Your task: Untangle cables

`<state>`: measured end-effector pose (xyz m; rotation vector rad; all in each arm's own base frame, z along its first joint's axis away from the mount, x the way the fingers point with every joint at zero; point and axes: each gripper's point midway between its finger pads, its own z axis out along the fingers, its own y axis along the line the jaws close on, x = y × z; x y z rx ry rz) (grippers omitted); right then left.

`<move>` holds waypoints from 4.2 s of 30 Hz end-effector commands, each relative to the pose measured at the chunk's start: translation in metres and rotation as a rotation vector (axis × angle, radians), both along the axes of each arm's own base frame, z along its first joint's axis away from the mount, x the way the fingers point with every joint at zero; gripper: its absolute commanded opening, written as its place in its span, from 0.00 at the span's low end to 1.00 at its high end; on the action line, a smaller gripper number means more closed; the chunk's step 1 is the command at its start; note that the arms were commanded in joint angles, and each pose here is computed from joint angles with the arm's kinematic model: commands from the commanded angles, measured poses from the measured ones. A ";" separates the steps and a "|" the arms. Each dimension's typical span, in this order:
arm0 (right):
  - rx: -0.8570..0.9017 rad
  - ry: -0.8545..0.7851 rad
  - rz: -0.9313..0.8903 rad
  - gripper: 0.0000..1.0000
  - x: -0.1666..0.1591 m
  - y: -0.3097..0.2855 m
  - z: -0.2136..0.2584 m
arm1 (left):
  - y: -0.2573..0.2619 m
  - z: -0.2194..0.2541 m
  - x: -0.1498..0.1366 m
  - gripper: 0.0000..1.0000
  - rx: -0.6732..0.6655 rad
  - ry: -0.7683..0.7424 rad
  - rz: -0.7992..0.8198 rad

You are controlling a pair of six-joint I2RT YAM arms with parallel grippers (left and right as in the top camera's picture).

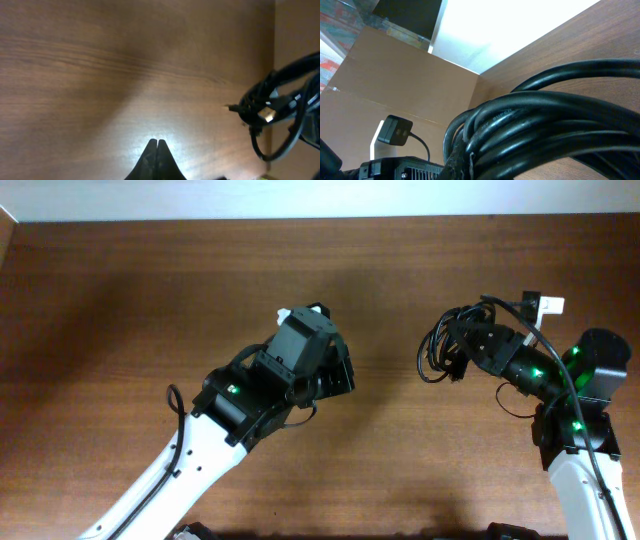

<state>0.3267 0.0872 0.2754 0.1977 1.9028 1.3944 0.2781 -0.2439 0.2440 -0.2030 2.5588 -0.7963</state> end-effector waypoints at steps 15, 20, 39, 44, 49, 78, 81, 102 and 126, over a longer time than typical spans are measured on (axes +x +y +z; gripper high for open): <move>-0.006 0.013 -0.006 0.04 0.000 -0.001 -0.001 | -0.081 0.020 -0.029 0.99 -0.093 -0.139 -0.259; -0.006 0.013 -0.006 0.04 0.000 -0.001 -0.001 | -0.102 0.010 -0.034 0.99 -0.096 -0.140 -0.301; 0.000 0.012 0.017 0.04 -0.003 0.001 -0.001 | -0.120 -0.016 -0.012 0.00 -0.068 -0.146 -0.277; 0.001 0.024 0.019 0.04 -0.004 0.001 -0.003 | -0.121 -0.021 -0.023 0.00 -0.047 -0.140 -0.365; -0.021 0.002 0.020 0.04 -0.004 0.001 -0.004 | -0.066 -0.017 -0.038 0.00 0.121 -0.168 -0.487; -0.023 0.028 0.024 0.04 -0.006 0.002 -0.010 | -0.022 0.028 -0.076 0.99 0.061 -0.254 -0.661; -0.023 0.029 0.024 0.04 -0.006 0.002 -0.010 | -0.053 0.006 -0.080 0.99 0.070 -0.213 -0.739; -0.018 0.056 0.024 0.04 -0.007 0.002 -0.014 | 0.030 0.022 -0.025 0.07 0.371 -0.329 -0.294; -0.017 0.057 0.025 0.04 -0.007 0.002 -0.014 | -0.057 -0.020 -0.062 0.99 0.214 -0.361 -0.949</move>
